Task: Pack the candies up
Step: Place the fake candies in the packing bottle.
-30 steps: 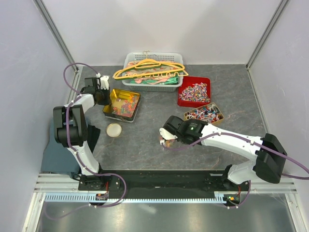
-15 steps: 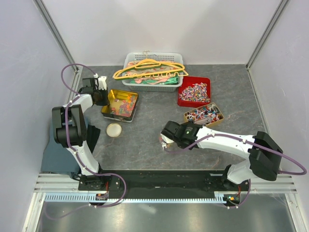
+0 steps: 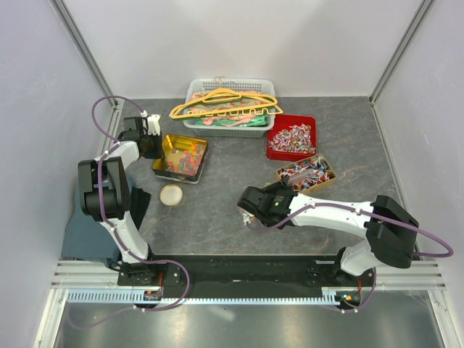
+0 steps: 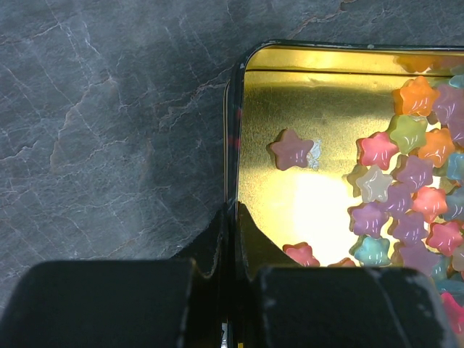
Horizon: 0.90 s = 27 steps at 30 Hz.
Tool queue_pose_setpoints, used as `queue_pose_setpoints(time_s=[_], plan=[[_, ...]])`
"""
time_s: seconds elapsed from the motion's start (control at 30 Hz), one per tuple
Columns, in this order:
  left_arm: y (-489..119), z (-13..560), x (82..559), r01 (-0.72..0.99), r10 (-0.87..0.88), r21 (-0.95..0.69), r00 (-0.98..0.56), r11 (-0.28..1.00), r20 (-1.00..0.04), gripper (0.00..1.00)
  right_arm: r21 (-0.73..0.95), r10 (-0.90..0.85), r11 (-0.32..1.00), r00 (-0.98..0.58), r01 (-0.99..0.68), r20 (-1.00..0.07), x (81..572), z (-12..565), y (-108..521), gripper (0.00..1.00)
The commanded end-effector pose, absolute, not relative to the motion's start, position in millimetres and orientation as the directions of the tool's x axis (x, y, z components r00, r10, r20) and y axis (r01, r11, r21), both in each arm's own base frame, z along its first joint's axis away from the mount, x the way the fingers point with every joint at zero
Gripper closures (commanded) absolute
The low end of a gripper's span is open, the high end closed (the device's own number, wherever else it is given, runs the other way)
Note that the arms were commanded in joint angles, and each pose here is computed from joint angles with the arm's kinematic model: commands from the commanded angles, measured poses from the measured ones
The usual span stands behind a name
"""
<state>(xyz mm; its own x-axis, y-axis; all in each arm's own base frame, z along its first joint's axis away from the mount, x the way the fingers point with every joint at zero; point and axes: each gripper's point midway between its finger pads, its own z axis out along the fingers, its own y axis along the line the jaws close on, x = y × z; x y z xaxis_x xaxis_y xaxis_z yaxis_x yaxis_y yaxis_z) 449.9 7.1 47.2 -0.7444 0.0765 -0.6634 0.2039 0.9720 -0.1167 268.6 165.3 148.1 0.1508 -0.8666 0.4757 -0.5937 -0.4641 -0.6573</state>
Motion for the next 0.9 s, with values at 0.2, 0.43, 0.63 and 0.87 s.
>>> queue_pose_setpoints(time_s=[0.2, 0.43, 0.63, 0.87], plan=[[0.9, 74.5, 465.8, 0.208, 0.030, -0.162, -0.696, 0.965, -0.718, 0.98, -0.687, -0.817, -0.531, 0.083, -0.497, 0.571, 274.4, 169.8, 167.0, 1.00], [0.0, 75.6, 467.0, 0.209, 0.028, -0.164, -0.694, 0.964, -0.719, 0.98, -0.680, -0.799, -0.559, 0.088, -0.475, 0.595, 271.6, 169.1, 170.2, 1.00], [1.9, 75.4, 467.4, 0.204, 0.026, -0.162, -0.694, 0.966, -0.719, 0.98, -0.679, -0.793, -0.569, 0.090, -0.464, 0.602, 270.6, 170.9, 172.5, 1.00], [1.3, 73.6, 466.8, 0.204, 0.024, -0.166, -0.698, 0.965, -0.716, 0.98, -0.685, -0.796, -0.567, 0.092, -0.457, 0.598, 270.5, 174.1, 175.1, 1.00]])
